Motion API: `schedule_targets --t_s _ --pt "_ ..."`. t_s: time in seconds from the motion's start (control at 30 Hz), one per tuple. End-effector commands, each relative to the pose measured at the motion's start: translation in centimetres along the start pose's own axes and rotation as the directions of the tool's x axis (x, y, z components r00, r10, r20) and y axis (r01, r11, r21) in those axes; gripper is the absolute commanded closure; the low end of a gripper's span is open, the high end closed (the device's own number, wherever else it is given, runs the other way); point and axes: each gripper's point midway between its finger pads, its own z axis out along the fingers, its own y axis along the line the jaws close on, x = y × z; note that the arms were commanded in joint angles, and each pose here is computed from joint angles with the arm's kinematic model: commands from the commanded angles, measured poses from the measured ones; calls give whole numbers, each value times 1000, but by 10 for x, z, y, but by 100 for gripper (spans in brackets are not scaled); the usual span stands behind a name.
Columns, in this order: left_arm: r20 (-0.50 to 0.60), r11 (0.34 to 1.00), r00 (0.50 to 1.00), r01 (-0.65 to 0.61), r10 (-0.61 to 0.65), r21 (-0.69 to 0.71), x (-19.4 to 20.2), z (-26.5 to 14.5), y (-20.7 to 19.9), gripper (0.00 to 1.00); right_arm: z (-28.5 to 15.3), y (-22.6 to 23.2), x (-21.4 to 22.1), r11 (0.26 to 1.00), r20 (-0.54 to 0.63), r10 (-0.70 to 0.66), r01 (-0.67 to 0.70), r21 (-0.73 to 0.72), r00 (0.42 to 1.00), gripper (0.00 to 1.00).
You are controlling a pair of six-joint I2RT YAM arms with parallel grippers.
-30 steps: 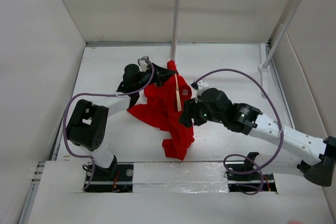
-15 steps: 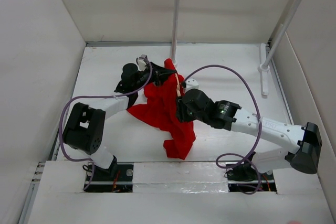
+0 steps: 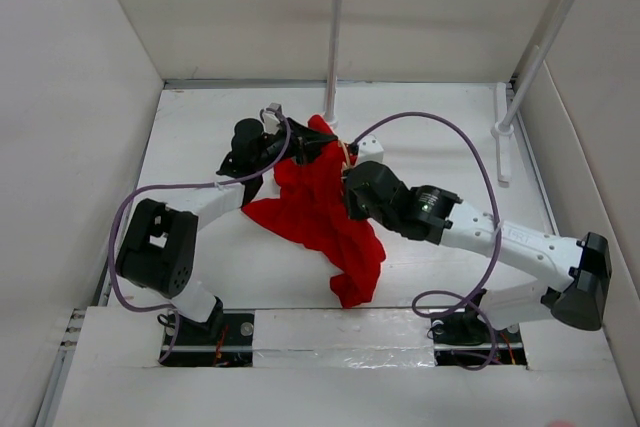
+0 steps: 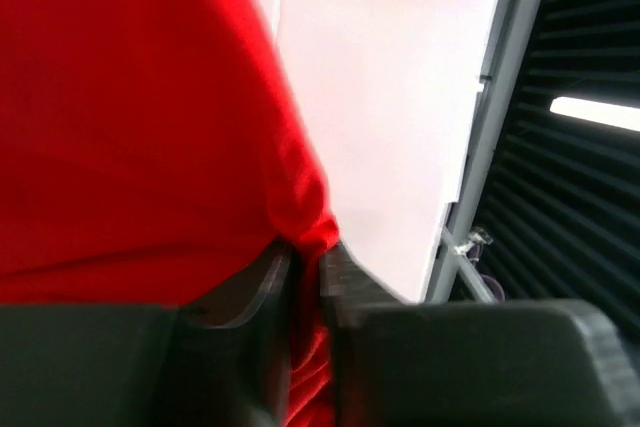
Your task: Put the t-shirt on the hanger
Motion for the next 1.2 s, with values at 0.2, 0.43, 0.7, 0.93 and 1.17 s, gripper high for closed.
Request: schedule_targets --t_s 0.2,0.43,0.7,0.93,1.17 --pt "92 920 916 -391 390 -2 -13 -11 -67 43 -40 9 -35 979 75 48 -32 -200 996 100" --pt "163 725 707 -667 689 -171 -31 -27 -92 43 -53 -11 -52 952 43 114 -96 -292 993 100" --pt "100 501 492 -843 865 -194 -9 -33 -96 53 -60 -28 -74 942 38 121 -102 -319 992 100" --pt "2 480 482 -873 876 -81 8 -11 -85 44 -65 -29 -83 937 17 111 -99 -334 994 100" --pt "-20 383 383 -924 924 18 34 -1 -91 47 -66 -43 -89 952 23 122 -110 -286 992 100"
